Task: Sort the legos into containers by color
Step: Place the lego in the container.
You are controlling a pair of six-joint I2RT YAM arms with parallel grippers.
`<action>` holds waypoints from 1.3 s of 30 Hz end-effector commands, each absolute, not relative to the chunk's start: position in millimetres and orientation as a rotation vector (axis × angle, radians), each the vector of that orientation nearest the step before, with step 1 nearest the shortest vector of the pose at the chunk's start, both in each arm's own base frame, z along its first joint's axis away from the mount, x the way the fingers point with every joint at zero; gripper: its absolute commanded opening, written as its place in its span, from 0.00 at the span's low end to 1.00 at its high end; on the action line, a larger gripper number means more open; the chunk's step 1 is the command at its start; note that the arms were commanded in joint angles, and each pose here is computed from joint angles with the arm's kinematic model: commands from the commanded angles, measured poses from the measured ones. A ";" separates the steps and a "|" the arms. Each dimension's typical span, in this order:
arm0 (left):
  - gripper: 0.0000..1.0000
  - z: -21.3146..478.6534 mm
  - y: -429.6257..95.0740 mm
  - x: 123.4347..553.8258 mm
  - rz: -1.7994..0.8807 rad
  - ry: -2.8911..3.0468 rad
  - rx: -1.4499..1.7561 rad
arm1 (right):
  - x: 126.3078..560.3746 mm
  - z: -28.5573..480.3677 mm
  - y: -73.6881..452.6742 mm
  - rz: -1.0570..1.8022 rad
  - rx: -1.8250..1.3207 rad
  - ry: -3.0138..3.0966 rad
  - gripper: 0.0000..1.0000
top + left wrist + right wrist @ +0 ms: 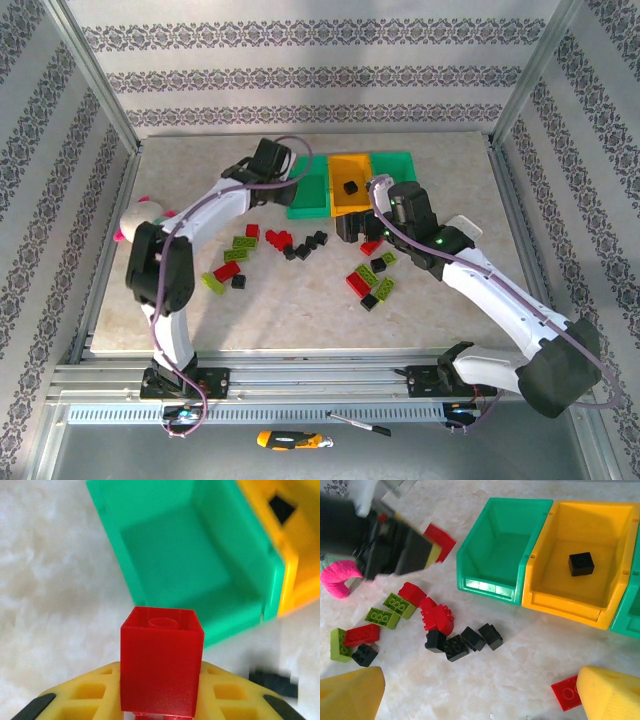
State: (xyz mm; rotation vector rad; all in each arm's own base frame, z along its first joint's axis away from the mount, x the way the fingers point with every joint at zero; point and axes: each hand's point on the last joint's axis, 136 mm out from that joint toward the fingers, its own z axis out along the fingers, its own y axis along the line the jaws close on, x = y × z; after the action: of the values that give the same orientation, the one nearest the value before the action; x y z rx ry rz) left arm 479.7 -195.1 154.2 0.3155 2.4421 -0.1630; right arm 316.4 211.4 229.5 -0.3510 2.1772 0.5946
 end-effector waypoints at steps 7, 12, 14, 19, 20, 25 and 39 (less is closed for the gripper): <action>0.20 131.3 -203.5 515.8 -0.104 2.597 0.064 | 313.3 232.3 205.2 0.556 -0.347 2.132 0.98; 0.20 118.3 -216.4 525.1 -0.072 2.630 0.081 | 311.8 228.9 202.5 0.552 -0.338 2.131 0.98; 0.20 112.4 -220.0 527.5 -0.073 2.642 0.083 | 311.4 227.3 200.4 0.542 -0.335 2.132 0.98; 0.23 103.4 -225.1 531.0 -0.083 2.655 0.079 | 312.3 224.4 193.1 0.523 -0.296 2.138 0.98; 0.26 103.6 -225.3 531.3 -0.087 2.656 0.078 | 312.8 225.8 191.0 0.518 -0.283 2.133 0.98; 0.56 119.9 -227.5 532.8 -0.095 2.618 0.085 | 314.8 229.4 178.1 0.483 -0.218 2.124 0.98; 1.00 187.1 -263.0 467.3 -0.182 2.335 0.498 | 313.2 166.6 122.8 0.312 0.078 2.382 0.97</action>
State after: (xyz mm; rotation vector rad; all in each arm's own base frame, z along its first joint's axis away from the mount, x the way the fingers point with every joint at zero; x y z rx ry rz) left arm 471.7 -246.6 161.9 0.3644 2.5009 -0.1333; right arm 319.5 134.1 192.2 0.0029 2.2722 0.3544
